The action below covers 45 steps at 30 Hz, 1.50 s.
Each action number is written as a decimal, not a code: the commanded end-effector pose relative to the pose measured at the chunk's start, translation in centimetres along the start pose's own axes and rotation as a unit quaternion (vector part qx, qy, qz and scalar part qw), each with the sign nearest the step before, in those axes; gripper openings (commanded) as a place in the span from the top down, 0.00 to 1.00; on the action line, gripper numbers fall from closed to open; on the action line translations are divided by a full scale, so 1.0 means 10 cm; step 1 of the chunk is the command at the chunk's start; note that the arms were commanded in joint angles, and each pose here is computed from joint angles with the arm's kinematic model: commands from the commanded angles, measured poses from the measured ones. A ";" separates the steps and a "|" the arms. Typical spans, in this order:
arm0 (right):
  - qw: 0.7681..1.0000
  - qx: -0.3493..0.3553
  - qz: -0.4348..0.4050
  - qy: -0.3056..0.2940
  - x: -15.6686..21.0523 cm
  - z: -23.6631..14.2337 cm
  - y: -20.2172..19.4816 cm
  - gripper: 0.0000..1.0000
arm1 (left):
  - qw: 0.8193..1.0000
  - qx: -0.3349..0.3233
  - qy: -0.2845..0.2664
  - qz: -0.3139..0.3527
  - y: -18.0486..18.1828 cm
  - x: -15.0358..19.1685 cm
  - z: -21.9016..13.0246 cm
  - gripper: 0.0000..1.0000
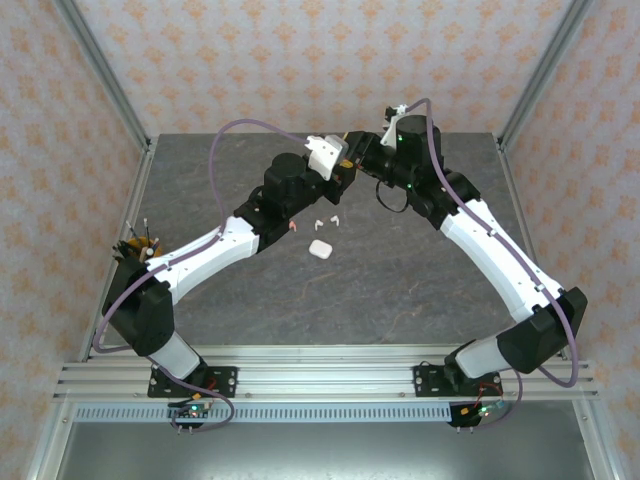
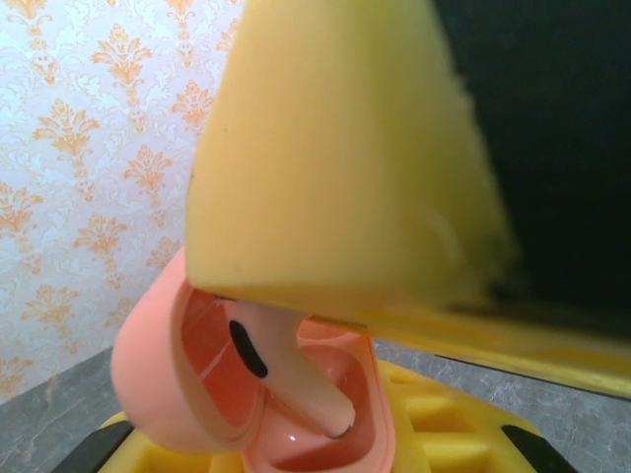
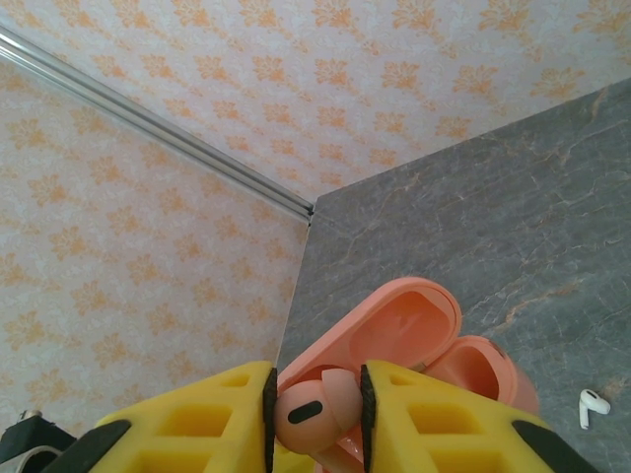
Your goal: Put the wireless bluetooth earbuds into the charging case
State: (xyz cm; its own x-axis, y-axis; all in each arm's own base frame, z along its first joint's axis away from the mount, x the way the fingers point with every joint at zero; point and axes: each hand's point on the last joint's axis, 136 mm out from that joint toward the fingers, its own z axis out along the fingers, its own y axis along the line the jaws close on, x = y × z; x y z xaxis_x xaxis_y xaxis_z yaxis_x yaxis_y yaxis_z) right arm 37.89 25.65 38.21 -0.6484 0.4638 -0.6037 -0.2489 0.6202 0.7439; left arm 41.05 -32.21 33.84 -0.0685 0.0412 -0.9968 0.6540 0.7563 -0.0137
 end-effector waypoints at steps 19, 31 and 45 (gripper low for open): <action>0.997 0.007 -0.003 0.071 0.37 0.18 -0.10 0.72 | 0.996 0.027 -0.081 0.030 -0.21 -0.64 -0.17 1.00; 0.998 0.031 -0.007 0.046 0.27 0.09 -0.18 0.61 | 0.996 0.020 -0.079 0.033 -0.18 -0.62 -0.19 1.00; 0.999 0.023 -0.005 0.030 0.17 -0.05 -0.11 0.50 | 0.996 0.016 -0.077 0.033 -0.17 -0.60 -0.20 1.00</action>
State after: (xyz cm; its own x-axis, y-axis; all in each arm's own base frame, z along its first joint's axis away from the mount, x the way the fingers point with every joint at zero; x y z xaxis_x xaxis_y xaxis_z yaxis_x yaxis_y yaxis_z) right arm 38.11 25.04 37.99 -0.6292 0.4491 -0.6344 -0.2513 0.6548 0.7128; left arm 40.74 -31.87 33.66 -0.0768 0.0708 -0.9945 0.6443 0.7648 0.0047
